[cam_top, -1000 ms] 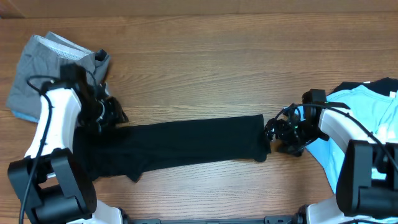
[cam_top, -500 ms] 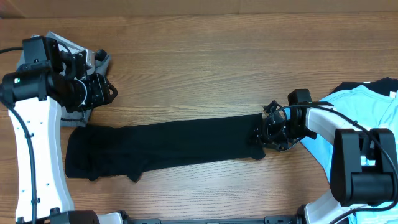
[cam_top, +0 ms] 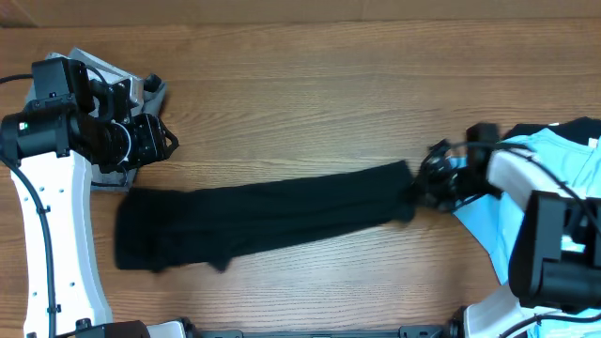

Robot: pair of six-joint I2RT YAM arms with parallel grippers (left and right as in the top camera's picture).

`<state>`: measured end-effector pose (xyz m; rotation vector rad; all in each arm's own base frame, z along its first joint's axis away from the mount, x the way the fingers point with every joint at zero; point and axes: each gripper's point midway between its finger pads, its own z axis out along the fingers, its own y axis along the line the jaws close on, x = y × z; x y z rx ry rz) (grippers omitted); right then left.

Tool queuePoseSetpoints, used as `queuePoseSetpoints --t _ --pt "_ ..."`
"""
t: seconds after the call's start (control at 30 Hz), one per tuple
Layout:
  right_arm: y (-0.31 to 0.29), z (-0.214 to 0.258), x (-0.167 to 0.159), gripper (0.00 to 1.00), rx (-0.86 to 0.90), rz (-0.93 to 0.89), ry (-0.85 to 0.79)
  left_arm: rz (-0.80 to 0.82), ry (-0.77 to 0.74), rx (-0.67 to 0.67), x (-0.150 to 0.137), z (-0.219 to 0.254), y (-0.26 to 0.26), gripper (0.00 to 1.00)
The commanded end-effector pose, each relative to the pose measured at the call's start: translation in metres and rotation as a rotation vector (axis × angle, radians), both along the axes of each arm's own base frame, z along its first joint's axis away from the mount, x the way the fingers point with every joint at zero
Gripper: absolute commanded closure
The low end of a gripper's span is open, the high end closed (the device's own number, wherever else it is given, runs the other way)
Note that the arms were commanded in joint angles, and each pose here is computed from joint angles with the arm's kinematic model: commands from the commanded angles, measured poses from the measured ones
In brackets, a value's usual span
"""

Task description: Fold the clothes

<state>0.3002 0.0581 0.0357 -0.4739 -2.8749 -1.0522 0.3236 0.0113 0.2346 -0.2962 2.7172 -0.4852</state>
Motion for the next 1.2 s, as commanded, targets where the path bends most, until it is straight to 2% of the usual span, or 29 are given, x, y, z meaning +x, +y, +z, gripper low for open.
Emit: queuePoseSetpoints --t 0.0,0.27,0.6,0.77,1.17 --pt "-0.034 0.015 0.019 0.96 -0.122 -0.084 -0.003 -0.035 -0.033 -0.002 0.0 0.01 -0.007 0.5" --pt "-0.034 0.055 0.018 0.96 -0.251 -0.032 -0.072 -0.037 -0.034 -0.003 0.0 0.01 -0.007 0.5" --pt "0.072 0.059 -0.013 0.96 -0.262 0.319 -0.12 -0.037 -0.033 -0.003 0.0 0.01 -0.007 0.5" --pt "0.097 0.05 -0.019 0.95 -0.428 0.364 -0.15 -0.037 -0.012 -0.008 -0.005 0.008 -0.008 0.5" --pt "0.155 0.054 -0.026 0.92 -0.375 0.428 -0.246 -0.037 -0.012 -0.008 -0.005 0.008 -0.008 0.5"
